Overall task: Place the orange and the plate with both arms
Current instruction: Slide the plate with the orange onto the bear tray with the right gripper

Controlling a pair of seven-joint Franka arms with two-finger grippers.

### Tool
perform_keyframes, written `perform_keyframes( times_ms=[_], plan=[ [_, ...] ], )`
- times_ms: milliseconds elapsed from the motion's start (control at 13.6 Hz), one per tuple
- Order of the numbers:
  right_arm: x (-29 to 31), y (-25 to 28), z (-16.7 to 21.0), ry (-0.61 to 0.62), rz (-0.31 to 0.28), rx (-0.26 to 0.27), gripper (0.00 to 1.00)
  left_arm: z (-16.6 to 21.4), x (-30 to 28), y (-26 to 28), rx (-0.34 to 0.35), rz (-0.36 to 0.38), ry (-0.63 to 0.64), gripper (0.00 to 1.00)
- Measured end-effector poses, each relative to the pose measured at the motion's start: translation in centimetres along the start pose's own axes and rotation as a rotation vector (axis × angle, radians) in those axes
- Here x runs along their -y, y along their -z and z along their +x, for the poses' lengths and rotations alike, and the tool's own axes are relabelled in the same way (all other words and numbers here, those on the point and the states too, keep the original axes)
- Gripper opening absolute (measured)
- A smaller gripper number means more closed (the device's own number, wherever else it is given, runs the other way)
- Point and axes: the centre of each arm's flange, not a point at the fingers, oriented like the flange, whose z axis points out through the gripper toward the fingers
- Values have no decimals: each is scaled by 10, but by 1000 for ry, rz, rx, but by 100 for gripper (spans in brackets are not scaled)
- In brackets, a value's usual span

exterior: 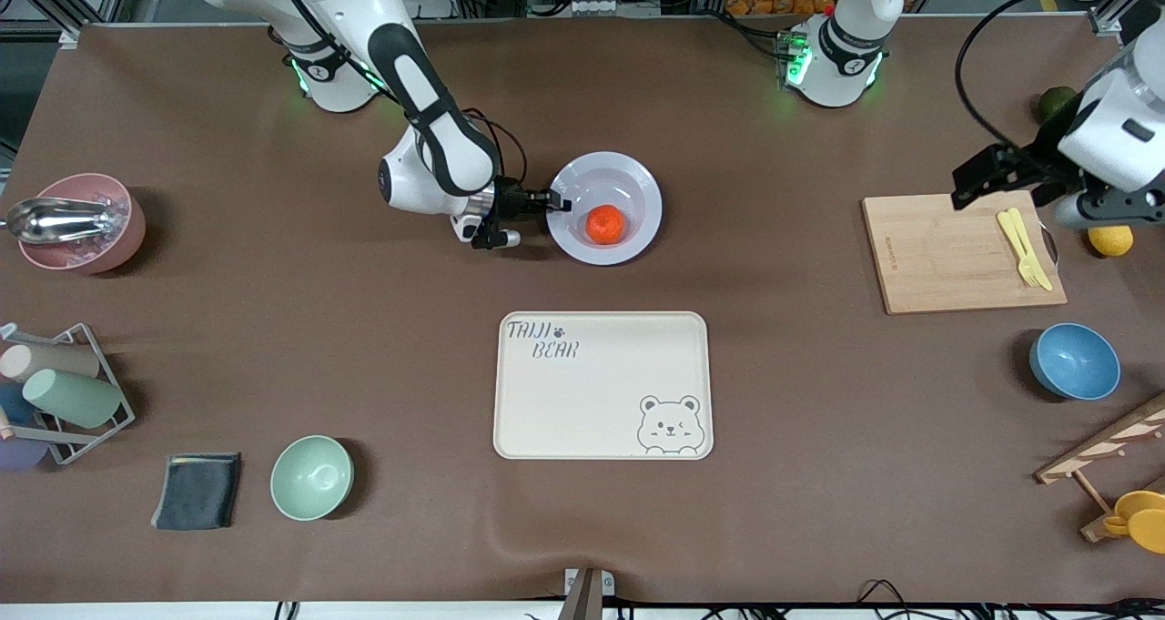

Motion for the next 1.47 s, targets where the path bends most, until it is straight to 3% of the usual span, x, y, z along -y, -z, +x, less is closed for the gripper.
perform_keyframes(
  times_ms=[221,588,956,1471],
  plan=[
    [18,10,13,22,28,-32,10,-20,3,-3,14,4,-8,100],
    [69,62,68,148,116,-157,10,-18,16,8,-23,0,14,100],
    [86,106,148,276,62,-224,10,-6,16,10,-53,1,15,100],
    [102,107,230,261,-65,-219,10,-2,18,7,-53,0,43,100]
  ],
)
